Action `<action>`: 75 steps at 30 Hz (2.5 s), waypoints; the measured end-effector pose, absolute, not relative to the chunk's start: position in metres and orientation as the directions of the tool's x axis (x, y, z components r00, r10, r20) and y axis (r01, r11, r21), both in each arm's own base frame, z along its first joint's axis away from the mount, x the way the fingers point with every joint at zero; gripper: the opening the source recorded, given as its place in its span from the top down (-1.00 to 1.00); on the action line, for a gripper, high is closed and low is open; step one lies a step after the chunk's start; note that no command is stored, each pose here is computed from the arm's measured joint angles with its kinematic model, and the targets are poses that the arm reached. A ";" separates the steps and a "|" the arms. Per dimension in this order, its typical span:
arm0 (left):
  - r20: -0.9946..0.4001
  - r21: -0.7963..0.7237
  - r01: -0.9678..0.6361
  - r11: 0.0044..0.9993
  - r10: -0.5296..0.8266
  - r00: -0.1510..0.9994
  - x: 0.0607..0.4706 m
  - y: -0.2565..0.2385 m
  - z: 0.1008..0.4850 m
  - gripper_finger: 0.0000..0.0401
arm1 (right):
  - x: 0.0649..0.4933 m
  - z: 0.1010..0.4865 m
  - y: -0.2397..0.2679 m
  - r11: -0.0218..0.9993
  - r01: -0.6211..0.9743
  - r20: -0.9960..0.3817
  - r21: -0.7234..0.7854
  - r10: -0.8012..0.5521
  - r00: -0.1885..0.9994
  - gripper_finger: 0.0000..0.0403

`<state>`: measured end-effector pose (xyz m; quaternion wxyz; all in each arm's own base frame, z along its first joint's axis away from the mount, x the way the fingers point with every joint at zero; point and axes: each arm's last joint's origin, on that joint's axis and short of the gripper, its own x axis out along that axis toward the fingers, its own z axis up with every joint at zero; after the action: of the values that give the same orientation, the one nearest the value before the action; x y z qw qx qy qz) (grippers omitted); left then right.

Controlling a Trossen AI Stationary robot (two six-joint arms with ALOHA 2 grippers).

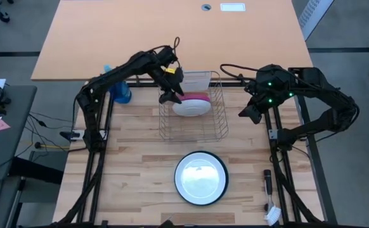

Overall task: Sort dishes
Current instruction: Put the white plate in the dish rack

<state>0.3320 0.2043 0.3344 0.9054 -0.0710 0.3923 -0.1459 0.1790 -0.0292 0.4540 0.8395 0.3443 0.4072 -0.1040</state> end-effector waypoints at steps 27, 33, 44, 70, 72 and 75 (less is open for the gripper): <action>-0.652 -0.562 -0.234 0.794 -0.251 0.716 0.320 0.104 0.418 -0.23 | 0.168 0.448 -0.042 0.729 0.563 -0.826 0.390 0.008 0.563 0.76; -0.613 -0.572 -0.300 0.763 -0.156 0.774 0.340 0.057 0.428 -0.23 | 0.159 0.446 -0.049 0.805 0.494 -0.849 0.329 0.024 0.528 0.58; -0.631 -0.681 -0.512 0.524 -0.064 0.773 0.351 -0.022 0.424 -0.23 | 0.154 0.449 -0.042 0.884 0.368 -0.836 0.289 0.045 0.548 0.44; -0.914 -0.202 -0.865 0.460 0.230 0.336 0.314 -0.099 0.364 -0.23 | 0.131 0.349 0.010 0.415 0.781 -0.883 0.467 0.164 0.441 0.43; -0.922 -0.179 -0.851 0.494 0.217 0.320 0.316 -0.102 0.355 -0.23 | 0.138 0.345 0.020 0.359 0.792 -0.868 0.494 0.155 0.471 0.43; -0.915 -0.191 -0.804 0.563 0.194 0.354 0.322 -0.107 0.342 -0.23 | 0.151 0.339 0.038 0.331 0.773 -0.839 0.540 0.136 0.527 0.43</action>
<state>0.3222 -0.1069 0.3420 0.7536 -0.3300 0.4621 0.3311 0.1507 0.0377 0.3388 0.6942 0.5309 0.4285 -0.2294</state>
